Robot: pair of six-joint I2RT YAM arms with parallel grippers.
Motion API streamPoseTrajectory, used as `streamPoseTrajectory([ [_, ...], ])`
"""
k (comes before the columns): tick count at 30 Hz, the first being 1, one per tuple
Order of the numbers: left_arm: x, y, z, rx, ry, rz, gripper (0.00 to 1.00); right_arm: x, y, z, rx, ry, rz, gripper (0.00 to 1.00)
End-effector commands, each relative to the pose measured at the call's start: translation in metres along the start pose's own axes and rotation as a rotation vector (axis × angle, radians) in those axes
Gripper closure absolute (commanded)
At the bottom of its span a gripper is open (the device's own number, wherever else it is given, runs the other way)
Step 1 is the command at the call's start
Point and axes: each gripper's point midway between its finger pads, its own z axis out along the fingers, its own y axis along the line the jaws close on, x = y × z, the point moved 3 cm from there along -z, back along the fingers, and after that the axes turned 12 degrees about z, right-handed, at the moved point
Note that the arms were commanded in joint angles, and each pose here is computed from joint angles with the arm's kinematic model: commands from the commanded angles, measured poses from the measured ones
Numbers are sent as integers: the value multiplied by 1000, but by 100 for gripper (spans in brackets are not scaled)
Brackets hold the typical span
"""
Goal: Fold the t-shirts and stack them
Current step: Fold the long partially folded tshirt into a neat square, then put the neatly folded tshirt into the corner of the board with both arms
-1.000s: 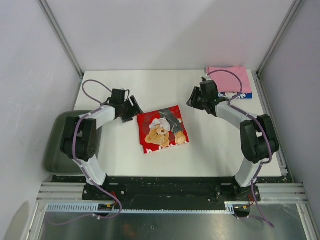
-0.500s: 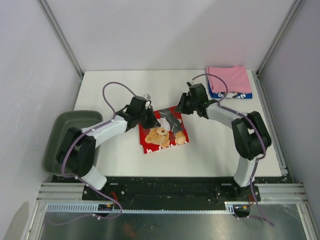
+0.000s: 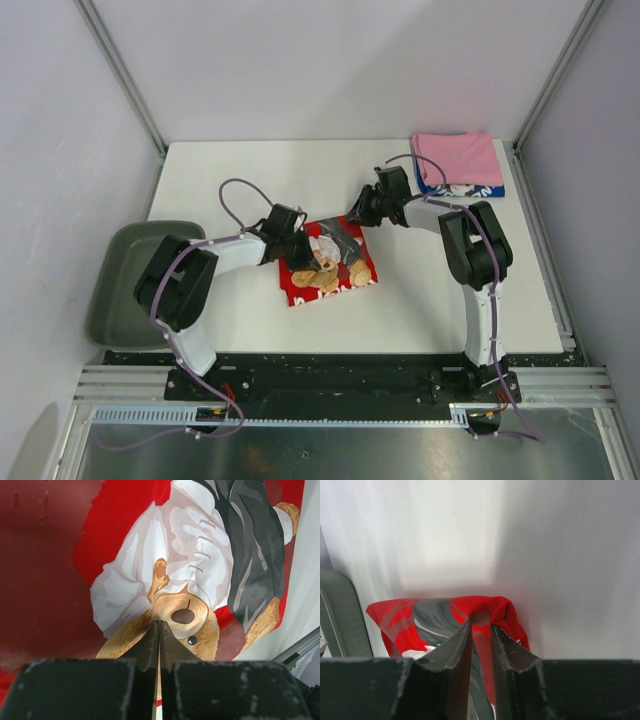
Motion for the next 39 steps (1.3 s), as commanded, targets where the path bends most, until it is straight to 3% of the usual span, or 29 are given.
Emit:
streamPoseTrajectory([
  [1,-6,6,-7,9,-29,-3,100,-17,24,-16,-28,-33,-47,74],
  [8,-25,-14,-33,87,-96,20,100,-48,28,-61,69,-169,-97,71],
  [16,-21,-50,-64,233,-108,63,97,-115,-42,-106,455,-451,-21,72],
  [25,4,-65,-96,340,-100,130,89,-155,-93,-95,625,-524,-15,73],
  [39,15,-62,-99,369,-67,161,88,-179,-110,-108,733,-616,4,73],
])
